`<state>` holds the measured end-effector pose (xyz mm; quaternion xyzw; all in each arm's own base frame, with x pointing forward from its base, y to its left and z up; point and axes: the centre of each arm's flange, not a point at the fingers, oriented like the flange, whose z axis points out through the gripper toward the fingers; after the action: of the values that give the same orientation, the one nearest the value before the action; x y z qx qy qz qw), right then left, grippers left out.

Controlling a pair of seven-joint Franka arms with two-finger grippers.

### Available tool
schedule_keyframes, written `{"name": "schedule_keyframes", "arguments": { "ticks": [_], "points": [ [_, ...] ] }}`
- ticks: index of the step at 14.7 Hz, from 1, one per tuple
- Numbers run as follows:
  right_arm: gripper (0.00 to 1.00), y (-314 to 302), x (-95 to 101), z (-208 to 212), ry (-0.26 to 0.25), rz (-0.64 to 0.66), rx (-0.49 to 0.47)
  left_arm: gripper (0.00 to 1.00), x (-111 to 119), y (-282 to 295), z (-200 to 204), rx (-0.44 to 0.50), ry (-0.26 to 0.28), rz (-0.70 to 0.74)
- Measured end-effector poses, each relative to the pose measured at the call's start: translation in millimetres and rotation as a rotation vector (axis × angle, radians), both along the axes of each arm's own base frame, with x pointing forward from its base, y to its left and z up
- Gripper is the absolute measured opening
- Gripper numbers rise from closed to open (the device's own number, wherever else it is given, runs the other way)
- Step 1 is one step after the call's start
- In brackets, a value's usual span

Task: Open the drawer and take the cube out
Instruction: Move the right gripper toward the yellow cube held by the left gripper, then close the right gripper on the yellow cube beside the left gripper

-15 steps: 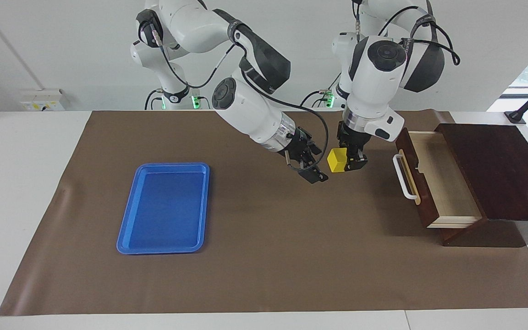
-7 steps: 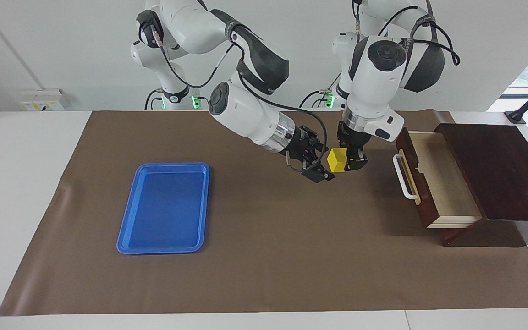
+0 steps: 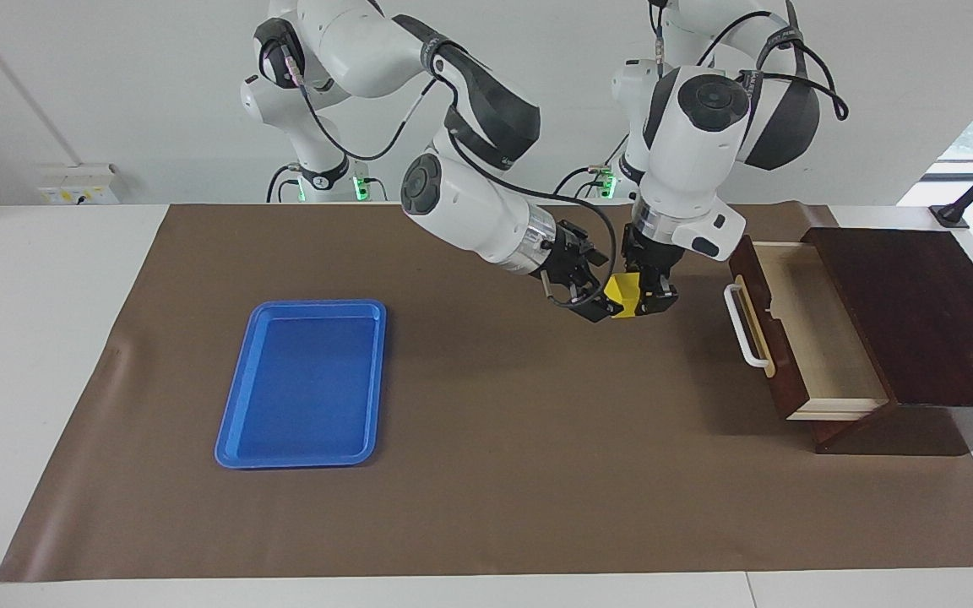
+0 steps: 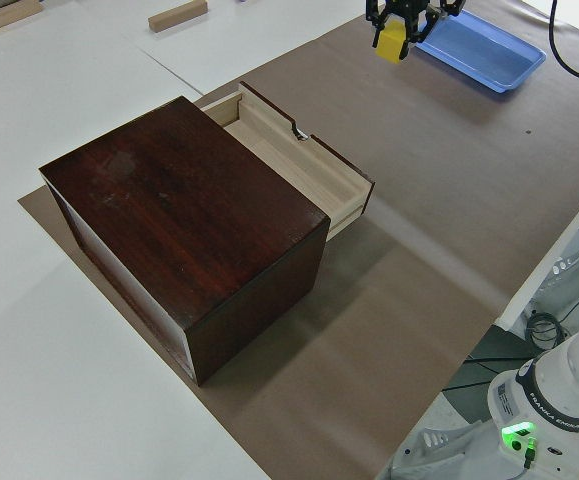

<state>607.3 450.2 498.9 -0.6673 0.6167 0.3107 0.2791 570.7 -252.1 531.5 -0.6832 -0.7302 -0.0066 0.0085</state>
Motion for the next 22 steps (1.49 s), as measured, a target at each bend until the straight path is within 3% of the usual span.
{"name": "schedule_keyframes", "arguments": {
  "ticks": [17, 20, 21, 22],
  "points": [
    [0.95, 14.9, -3.7, -24.6, 0.012, -0.001, -0.013, 0.55, 1.1, 1.8, -0.5, -0.001, -0.002, 0.004],
    [0.86, 13.7, -1.7, -23.8, 0.003, -0.012, -0.011, 0.55, 0.9, 2.0, -1.0, 0.000, -0.001, 0.004],
    [0.78, 12.2, 0.4, -23.0, -0.006, -0.024, -0.008, 0.55, 0.8, 2.0, -1.5, 0.001, 0.001, 0.004],
    [0.62, 10.8, 2.9, -22.3, -0.016, -0.038, -0.005, 0.55, 0.5, 2.0, -1.9, 0.001, 0.003, 0.004]
  ]
}}
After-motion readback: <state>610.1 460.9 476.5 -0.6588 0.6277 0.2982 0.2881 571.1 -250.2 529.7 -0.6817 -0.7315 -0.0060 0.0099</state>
